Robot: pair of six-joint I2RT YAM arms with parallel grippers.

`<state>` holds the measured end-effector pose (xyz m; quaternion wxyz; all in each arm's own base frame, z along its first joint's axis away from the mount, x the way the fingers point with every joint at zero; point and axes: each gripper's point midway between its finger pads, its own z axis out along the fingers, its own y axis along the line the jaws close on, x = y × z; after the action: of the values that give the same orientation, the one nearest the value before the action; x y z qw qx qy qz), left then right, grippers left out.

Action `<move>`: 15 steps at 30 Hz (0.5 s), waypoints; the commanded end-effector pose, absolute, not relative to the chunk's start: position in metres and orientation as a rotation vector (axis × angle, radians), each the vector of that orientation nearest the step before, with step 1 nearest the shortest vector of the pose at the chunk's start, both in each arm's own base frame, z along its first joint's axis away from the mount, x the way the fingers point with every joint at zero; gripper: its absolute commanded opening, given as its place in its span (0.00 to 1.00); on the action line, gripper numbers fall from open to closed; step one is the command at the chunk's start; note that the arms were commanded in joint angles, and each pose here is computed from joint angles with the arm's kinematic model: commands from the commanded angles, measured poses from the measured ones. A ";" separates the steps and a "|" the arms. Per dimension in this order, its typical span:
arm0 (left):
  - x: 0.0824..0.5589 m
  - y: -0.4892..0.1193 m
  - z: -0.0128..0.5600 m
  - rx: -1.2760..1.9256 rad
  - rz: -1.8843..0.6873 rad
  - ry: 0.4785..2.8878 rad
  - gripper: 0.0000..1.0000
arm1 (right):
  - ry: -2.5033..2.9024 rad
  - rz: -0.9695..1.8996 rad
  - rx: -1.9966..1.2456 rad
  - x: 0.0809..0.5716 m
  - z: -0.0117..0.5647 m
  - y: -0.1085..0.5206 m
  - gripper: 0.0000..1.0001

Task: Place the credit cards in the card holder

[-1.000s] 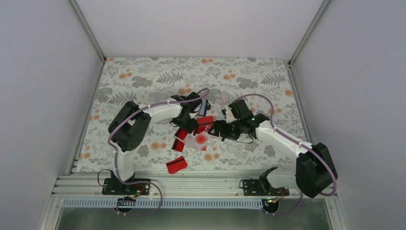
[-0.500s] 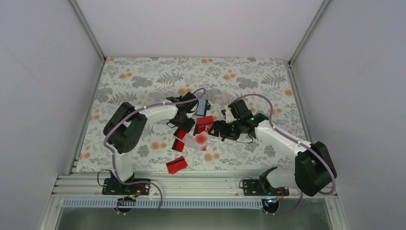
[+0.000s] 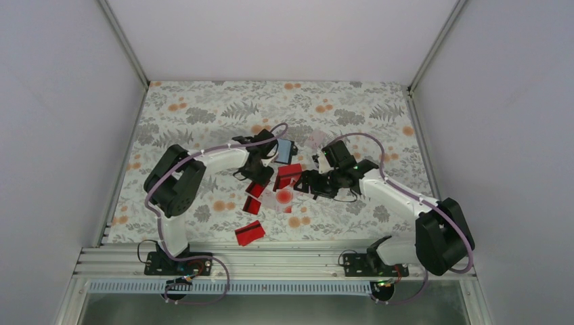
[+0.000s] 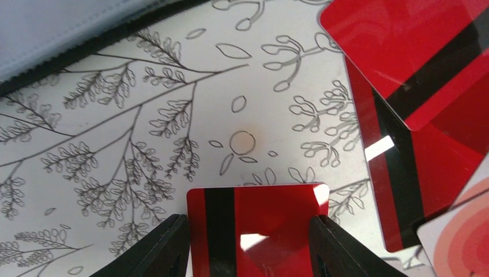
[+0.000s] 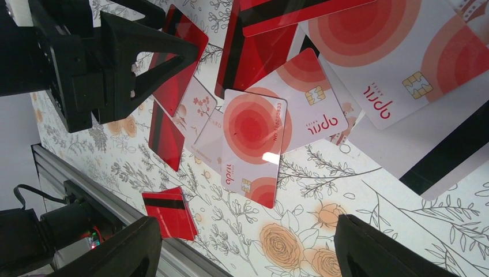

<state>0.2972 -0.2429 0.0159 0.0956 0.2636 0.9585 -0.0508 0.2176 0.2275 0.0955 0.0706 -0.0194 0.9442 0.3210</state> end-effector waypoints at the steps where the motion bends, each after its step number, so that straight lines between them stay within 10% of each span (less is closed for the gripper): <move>1: 0.281 -0.244 0.015 0.806 -0.205 2.917 0.53 | 2.801 1.007 -0.066 0.224 0.106 0.235 0.76; 6: 0.283 -0.246 0.035 0.807 -0.226 2.876 0.79 | 2.796 1.026 -0.074 0.224 0.108 0.237 0.76; 15: 0.292 -0.222 0.066 0.563 -0.415 2.858 0.70 | 2.748 1.152 -0.115 0.239 0.117 0.269 0.76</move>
<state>0.2855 -0.2374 0.0483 0.0858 0.2382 0.9619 -0.1027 0.2220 0.2435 0.1020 0.0669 -0.0273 0.9333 0.3517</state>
